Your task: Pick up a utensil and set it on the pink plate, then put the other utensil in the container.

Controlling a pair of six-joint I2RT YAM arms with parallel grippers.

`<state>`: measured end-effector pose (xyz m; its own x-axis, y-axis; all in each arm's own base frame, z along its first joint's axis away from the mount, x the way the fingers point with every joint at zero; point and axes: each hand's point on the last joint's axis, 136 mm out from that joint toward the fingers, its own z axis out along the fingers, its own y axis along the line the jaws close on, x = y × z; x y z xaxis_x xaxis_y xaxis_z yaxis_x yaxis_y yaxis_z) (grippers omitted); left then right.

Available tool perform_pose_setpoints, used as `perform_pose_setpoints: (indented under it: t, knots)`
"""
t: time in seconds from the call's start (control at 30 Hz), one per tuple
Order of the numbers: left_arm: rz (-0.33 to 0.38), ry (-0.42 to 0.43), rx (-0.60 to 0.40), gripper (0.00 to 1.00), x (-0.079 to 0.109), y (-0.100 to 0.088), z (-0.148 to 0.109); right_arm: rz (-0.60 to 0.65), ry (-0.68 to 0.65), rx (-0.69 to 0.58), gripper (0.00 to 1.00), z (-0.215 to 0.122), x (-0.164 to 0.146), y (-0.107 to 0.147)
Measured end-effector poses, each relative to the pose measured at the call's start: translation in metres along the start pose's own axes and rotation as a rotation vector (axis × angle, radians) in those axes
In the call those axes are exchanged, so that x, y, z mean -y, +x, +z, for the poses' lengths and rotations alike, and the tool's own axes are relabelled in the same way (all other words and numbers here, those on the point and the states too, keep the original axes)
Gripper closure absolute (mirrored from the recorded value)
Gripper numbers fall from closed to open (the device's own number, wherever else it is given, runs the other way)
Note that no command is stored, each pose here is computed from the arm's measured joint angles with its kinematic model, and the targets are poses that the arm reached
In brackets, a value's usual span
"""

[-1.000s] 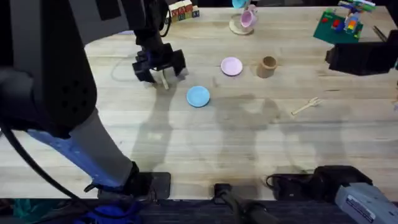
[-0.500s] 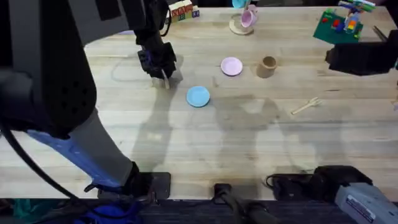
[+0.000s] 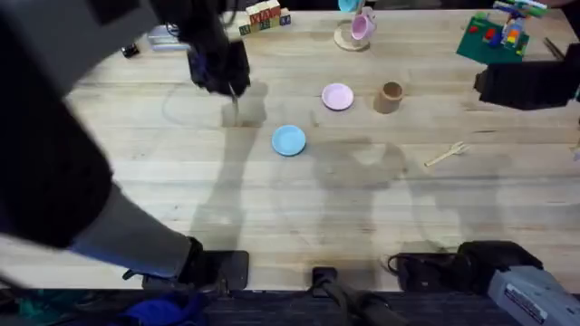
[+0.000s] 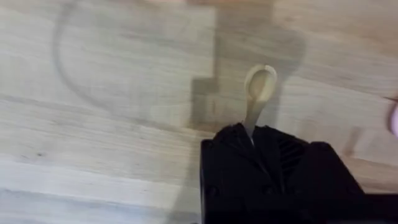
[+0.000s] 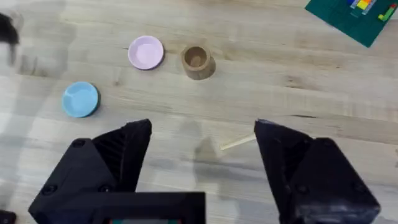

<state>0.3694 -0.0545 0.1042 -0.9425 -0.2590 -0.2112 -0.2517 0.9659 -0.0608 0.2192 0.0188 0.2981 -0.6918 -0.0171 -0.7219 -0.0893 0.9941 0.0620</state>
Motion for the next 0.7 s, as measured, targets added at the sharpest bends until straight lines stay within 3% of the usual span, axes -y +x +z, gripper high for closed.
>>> perform_pose_setpoints:
  t: [0.1, 0.2, 0.27, 0.3, 0.7]
  knots:
    - [0.045, 0.028, 0.071, 0.959, 0.006, -0.009, -0.035, 0.0, 0.0, 0.0, 0.005, 0.0, 0.0, 0.0]
    - [0.111, 0.041, 0.091, 0.959, 0.013, -0.007, -0.059, 0.0, 0.0, 0.0, 0.005, 0.0, 0.0, 0.0]
    - [0.171, 0.046, 0.079, 0.959, 0.02, -0.002, -0.069, 0.0, 0.0, 0.0, 0.005, 0.0, 0.0, 0.0]
    - [0.25, 0.055, 0.067, 0.959, 0.031, 0.006, -0.079, 0.0, 0.0, 0.0, 0.005, 0.0, 0.0, 0.0]
    - [0.455, 0.153, 0.162, 0.959, 0.102, 0.018, -0.106, 0.0, 0.0, 0.0, 0.005, 0.0, 0.0, 0.0]
